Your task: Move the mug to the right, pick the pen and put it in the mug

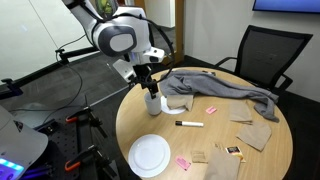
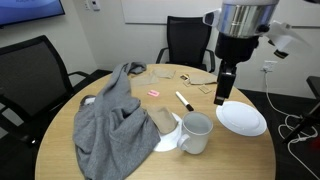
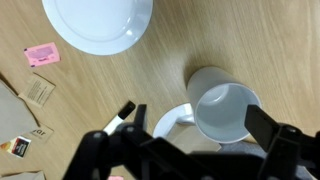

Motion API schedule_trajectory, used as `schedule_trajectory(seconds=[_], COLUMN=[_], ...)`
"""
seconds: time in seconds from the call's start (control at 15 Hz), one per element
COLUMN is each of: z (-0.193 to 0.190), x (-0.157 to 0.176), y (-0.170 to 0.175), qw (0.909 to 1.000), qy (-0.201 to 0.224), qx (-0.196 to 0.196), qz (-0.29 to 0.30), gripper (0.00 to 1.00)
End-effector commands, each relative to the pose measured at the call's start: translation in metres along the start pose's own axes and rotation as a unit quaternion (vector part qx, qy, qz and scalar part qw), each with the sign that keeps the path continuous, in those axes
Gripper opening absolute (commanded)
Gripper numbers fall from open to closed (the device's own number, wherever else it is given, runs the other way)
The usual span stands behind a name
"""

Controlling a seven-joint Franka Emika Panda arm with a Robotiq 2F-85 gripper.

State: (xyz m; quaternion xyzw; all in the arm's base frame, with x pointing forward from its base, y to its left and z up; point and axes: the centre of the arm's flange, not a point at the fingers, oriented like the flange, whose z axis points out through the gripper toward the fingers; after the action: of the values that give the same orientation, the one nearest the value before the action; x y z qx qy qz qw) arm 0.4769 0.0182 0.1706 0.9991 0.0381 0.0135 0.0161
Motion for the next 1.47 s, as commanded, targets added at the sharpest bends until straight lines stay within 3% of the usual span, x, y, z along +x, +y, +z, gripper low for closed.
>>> schedule_trajectory(seconds=[0.0,0.27,0.73,1.4], z=[0.033,0.055,0.052,0.065], x=[0.016,0.023,0.013,0.036], y=[0.002,0.001,0.005,-0.003], qw=[0.9998,0.9995,0.9997,0.9997], qy=[-0.005,-0.006,-0.021,-0.006], qx=[-0.003,0.004,0.002,0.018], qz=[0.019,0.029,0.011,0.015], gripper=[1.00,1.00,1.00,1.00])
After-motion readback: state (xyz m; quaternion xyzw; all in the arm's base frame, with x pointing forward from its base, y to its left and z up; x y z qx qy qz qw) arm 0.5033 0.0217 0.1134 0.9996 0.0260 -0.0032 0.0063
